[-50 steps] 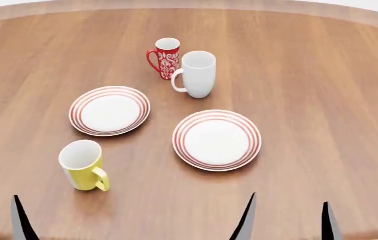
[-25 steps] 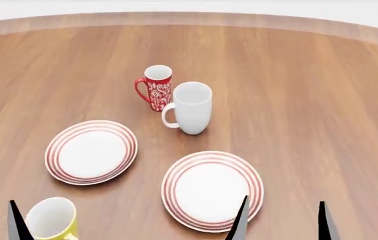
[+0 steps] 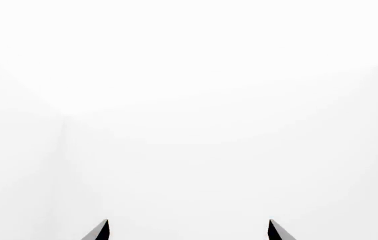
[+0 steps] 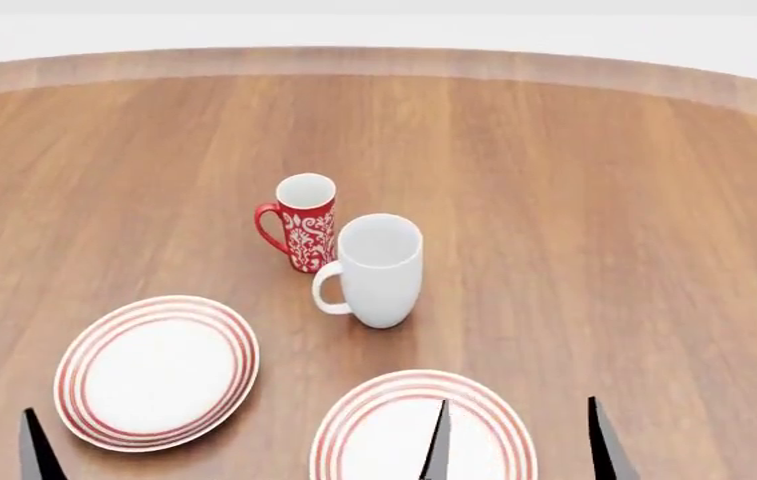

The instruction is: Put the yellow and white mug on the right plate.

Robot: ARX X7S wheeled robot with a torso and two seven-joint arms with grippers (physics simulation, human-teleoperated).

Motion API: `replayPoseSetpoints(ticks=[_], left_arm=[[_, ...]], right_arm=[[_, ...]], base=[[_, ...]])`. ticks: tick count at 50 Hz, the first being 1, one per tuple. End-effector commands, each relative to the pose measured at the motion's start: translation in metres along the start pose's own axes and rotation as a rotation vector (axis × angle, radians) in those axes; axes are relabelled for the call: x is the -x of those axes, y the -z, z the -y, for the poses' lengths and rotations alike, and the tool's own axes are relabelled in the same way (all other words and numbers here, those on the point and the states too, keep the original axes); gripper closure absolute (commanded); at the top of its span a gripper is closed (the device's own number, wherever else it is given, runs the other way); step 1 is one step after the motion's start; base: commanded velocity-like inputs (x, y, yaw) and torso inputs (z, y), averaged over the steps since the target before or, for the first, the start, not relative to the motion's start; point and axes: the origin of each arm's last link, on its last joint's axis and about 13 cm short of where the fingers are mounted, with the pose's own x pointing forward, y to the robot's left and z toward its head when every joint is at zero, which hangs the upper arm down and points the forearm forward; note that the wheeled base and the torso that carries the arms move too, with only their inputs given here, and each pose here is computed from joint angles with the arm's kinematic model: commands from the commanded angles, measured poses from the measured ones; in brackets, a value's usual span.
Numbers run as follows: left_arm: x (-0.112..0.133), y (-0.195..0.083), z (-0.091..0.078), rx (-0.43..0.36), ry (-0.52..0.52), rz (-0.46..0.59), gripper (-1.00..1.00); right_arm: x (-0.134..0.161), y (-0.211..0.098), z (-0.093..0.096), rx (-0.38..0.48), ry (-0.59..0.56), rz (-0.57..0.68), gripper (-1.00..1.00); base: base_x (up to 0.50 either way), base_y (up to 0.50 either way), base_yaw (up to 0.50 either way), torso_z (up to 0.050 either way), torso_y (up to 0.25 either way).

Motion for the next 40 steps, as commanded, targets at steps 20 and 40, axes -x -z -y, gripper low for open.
replayPoseSetpoints(ticks=[20,40], left_arm=[[0.002,0.003,0.000,-0.037,0.004,0.013,-1.00],[0.007,0.007,0.001,-0.034,0.012,0.021,-1.00]], right_arm=[[-0.038,0.048,-0.036,0.078,-0.812,-0.484,-1.00],[-0.030,0.074,-0.056,0.088,-0.959,-0.560,-1.00]], base=[[0.00,0.00,0.00,0.000,0.000],[0.00,0.00,0.00,0.000,0.000]])
